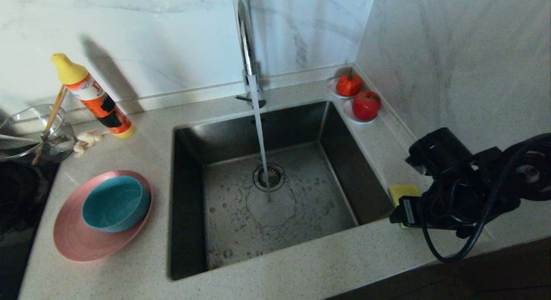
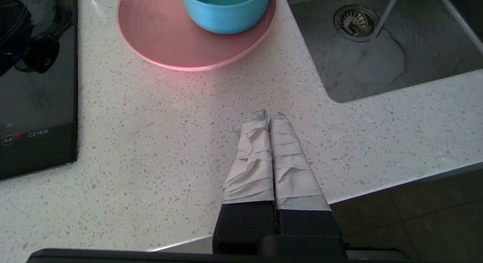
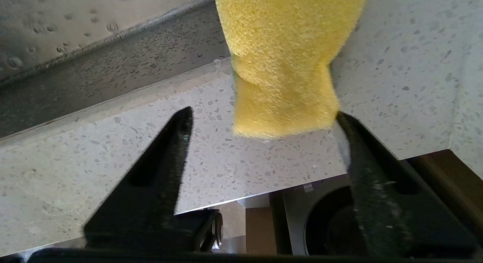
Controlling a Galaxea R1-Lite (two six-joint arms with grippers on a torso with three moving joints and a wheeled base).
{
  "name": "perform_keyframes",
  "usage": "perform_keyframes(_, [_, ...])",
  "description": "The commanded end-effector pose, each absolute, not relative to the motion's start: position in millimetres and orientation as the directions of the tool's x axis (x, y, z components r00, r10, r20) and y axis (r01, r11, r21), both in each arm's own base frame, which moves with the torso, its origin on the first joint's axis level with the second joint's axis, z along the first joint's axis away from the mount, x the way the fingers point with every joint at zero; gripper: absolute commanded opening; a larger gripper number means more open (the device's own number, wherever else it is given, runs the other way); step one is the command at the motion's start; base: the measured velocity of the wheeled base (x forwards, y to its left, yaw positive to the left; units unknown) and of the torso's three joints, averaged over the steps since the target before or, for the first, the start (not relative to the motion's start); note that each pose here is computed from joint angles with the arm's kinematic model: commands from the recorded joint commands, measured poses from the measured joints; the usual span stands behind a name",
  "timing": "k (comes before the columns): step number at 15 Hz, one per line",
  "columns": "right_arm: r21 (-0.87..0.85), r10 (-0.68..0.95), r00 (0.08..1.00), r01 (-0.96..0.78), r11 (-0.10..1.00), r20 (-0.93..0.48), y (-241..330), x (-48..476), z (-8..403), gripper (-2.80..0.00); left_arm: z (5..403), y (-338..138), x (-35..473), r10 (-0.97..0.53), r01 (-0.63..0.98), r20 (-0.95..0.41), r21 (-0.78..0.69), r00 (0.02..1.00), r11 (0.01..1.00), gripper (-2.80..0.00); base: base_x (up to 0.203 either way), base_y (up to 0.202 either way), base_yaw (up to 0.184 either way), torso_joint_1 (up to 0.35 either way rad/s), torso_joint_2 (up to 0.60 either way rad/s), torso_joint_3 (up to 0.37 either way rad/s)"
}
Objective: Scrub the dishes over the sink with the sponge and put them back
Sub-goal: Pick up a bowl and the sponge
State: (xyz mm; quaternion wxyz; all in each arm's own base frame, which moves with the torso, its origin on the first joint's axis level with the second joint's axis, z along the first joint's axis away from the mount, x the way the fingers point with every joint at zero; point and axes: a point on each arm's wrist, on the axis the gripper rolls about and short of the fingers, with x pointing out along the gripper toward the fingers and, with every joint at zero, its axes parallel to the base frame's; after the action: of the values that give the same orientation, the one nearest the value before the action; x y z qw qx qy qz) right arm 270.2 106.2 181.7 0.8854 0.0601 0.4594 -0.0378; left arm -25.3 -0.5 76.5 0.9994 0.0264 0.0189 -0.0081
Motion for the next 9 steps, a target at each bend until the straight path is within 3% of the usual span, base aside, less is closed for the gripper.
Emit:
perform_keyframes(1, [0.068,-0.017,0.565,0.129,0.989,-0.825,106.6,272.3,178.4,0.0,76.4,-0.5,-25.3,-0.014,0.016,-0.038,0.053,0.999,0.998,-2.8,0.0,0.0,0.0,0.0,0.0,0.0])
perform_keyframes(9, [0.076,-0.006,0.576,0.118,0.99,-0.817,107.3,268.0,184.3,0.0,76.4,-0.6,-25.3,-0.015,0.017,-0.038,0.053,0.999,0.998,-2.8,0.0,0.0,0.0,0.0,0.0,0.0])
